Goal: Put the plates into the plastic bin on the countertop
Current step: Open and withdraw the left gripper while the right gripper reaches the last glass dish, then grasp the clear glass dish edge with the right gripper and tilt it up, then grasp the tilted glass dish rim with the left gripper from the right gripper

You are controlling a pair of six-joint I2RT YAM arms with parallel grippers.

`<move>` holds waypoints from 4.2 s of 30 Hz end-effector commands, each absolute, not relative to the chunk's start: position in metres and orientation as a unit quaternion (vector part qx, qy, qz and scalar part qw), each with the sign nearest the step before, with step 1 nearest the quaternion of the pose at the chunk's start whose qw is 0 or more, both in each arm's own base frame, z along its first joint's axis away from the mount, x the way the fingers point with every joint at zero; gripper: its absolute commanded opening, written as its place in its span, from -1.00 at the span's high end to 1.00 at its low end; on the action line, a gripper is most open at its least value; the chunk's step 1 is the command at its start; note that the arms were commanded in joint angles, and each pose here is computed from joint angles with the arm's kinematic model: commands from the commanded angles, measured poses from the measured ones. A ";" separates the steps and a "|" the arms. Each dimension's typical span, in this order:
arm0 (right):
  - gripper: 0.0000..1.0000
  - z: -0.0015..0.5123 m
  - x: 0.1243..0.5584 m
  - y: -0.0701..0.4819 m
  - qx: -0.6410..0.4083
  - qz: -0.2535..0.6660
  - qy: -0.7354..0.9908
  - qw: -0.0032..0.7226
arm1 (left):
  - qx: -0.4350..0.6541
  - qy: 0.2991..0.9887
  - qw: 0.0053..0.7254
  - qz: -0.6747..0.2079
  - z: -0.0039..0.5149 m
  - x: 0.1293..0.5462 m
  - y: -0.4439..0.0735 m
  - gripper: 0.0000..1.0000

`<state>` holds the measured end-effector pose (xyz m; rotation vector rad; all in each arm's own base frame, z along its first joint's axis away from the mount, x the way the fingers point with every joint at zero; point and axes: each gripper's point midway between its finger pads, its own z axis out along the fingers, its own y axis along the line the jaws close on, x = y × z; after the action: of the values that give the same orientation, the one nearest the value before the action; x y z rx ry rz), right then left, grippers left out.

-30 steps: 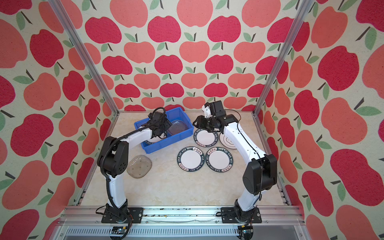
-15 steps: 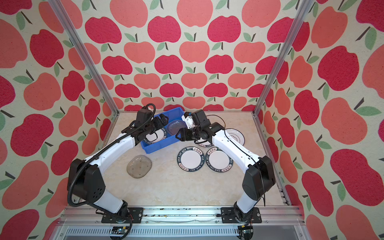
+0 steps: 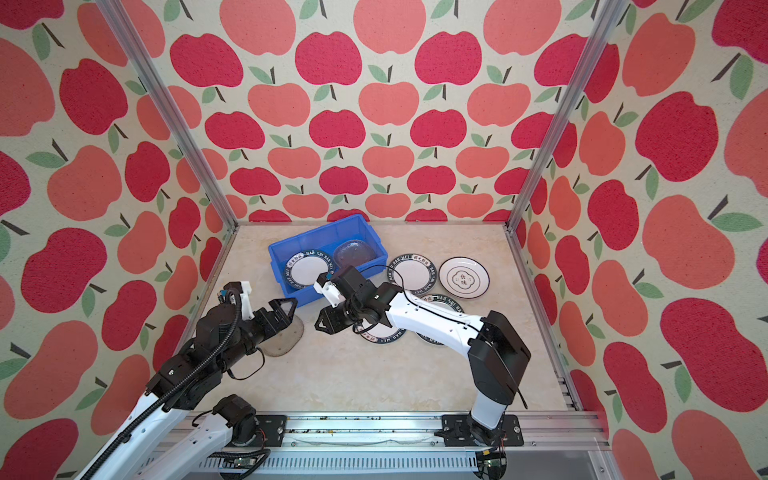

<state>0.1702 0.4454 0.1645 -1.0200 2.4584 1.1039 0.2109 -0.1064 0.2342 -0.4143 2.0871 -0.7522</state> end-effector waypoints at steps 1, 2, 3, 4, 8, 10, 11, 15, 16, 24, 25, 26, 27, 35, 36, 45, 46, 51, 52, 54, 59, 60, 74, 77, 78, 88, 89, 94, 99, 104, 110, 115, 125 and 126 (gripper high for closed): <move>0.11 0.137 0.174 0.464 -0.340 0.372 0.855 0.123 | -0.207 0.848 0.403 -0.277 0.200 0.189 -0.087 -0.90; 0.04 0.131 0.174 0.470 -0.340 0.372 0.855 0.123 | -0.211 0.845 0.403 -0.281 0.196 0.184 -0.084 -0.89; 0.01 0.125 0.175 0.473 -0.337 0.370 0.857 0.123 | -0.212 0.844 0.404 -0.283 0.194 0.181 -0.082 -0.89; 0.01 0.118 0.176 0.477 -0.335 0.370 0.858 0.123 | -0.209 0.843 0.406 -0.284 0.192 0.178 -0.081 -0.89; 0.05 0.091 0.184 0.490 -0.322 0.365 0.866 0.113 | -0.207 0.840 0.419 -0.277 0.186 0.172 -0.072 -0.89; 0.10 0.081 0.186 0.497 -0.315 0.371 0.867 0.108 | -0.209 0.839 0.424 -0.270 0.183 0.172 -0.069 -0.89; 0.13 0.077 0.187 0.500 -0.311 0.377 0.867 0.104 | -0.210 0.839 0.425 -0.268 0.181 0.172 -0.068 -0.89; 0.16 0.066 0.193 0.514 -0.299 0.391 0.864 0.105 | -0.211 0.836 0.428 -0.271 0.178 0.174 -0.069 -0.89; 0.16 0.064 0.195 0.517 -0.296 0.393 0.865 0.102 | -0.211 0.835 0.429 -0.272 0.177 0.174 -0.069 -0.89; 0.11 0.049 0.212 0.532 -0.262 0.409 0.869 0.093 | -0.211 0.835 0.431 -0.269 0.177 0.169 -0.064 -0.89; 0.12 0.047 0.214 0.532 -0.258 0.407 0.871 0.094 | -0.213 0.835 0.432 -0.267 0.176 0.168 -0.062 -0.88; 0.14 0.045 0.217 0.533 -0.255 0.404 0.873 0.096 | -0.215 0.835 0.433 -0.265 0.176 0.167 -0.060 -0.88; 0.15 0.044 0.218 0.534 -0.253 0.403 0.874 0.096 | -0.215 0.834 0.434 -0.264 0.177 0.166 -0.059 -0.89; 0.25 0.032 0.224 0.543 -0.244 0.402 0.878 0.090 | -0.218 0.834 0.437 -0.257 0.176 0.162 -0.053 -0.88; 0.28 0.032 0.225 0.544 -0.242 0.402 0.879 0.090 | -0.218 0.835 0.436 -0.256 0.175 0.162 -0.053 -0.87; 0.61 0.025 0.228 0.542 -0.239 0.390 0.884 0.095 | -0.216 0.836 0.440 -0.247 0.178 0.160 -0.049 -0.87; 0.62 0.024 0.227 0.542 -0.239 0.389 0.885 0.095 | -0.215 0.836 0.441 -0.246 0.178 0.160 -0.048 -0.87; 0.72 0.027 0.228 0.540 -0.236 0.390 0.885 0.098 | -0.215 0.836 0.441 -0.248 0.179 0.159 -0.049 -0.83; 0.74 0.028 0.228 0.539 -0.235 0.390 0.885 0.100 | -0.215 0.836 0.440 -0.247 0.178 0.159 -0.048 -0.82; 0.81 0.032 0.228 0.537 -0.235 0.390 0.884 0.104 | -0.214 0.837 0.440 -0.246 0.178 0.159 -0.048 -0.81; 0.92 0.043 0.229 0.523 -0.232 0.377 0.889 0.121 | -0.210 0.836 0.443 -0.245 0.183 0.160 -0.049 -0.80; 0.95 0.046 0.228 0.520 -0.232 0.374 0.889 0.125 | -0.209 0.836 0.444 -0.244 0.185 0.160 -0.049 -0.79; 1.00 0.118 0.196 0.444 -0.342 0.340 0.866 0.132 | -0.103 0.851 0.432 -0.280 0.204 0.177 -0.095 -0.72; 1.00 0.126 0.189 0.422 -0.370 0.321 0.863 0.125 | -0.085 0.848 0.434 -0.290 0.208 0.179 -0.103 -0.67; 1.00 0.128 0.188 0.414 -0.376 0.318 0.862 0.123 | -0.078 0.847 0.435 -0.295 0.210 0.180 -0.106 -0.65; 1.00 0.143 0.185 0.380 -0.393 0.314 0.853 0.136 | -0.032 0.849 0.421 -0.317 0.210 0.184 -0.128 -0.16; 1.00 0.145 0.185 0.380 -0.394 0.318 0.851 0.138 | -0.029 0.850 0.416 -0.322 0.208 0.186 -0.132 -0.02; 1.00 0.150 0.188 0.380 -0.392 0.324 0.849 0.143 | -0.019 0.858 0.394 -0.328 0.199 0.192 -0.145 0.01; 1.00 0.163 0.189 0.381 -0.396 0.333 0.843 0.150 | -0.020 0.866 0.385 -0.318 0.193 0.193 -0.145 -0.08; 1.00 0.174 0.190 0.376 -0.403 0.328 0.840 0.159 | -0.024 0.869 0.385 -0.310 0.190 0.190 -0.139 -0.07; 1.00 0.195 0.193 0.374 -0.406 0.334 0.831 0.180 | -0.028 0.874 0.377 -0.306 0.180 0.189 -0.138 -0.03; 1.00 0.208 0.192 0.376 -0.410 0.342 0.825 0.185 | -0.030 0.869 0.386 -0.308 0.182 0.193 -0.139 0.05; 1.00 0.205 0.193 0.374 -0.407 0.326 0.837 0.169 | -0.037 0.871 0.391 -0.296 0.183 0.199 -0.137 0.26; 1.00 0.205 0.193 0.373 -0.406 0.326 0.837 0.168 | -0.036 0.871 0.391 -0.297 0.183 0.199 -0.138 0.26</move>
<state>0.1918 0.3741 0.1933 -1.1429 2.3943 0.9214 0.1930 -0.1399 0.1781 -0.0926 2.2416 -0.7817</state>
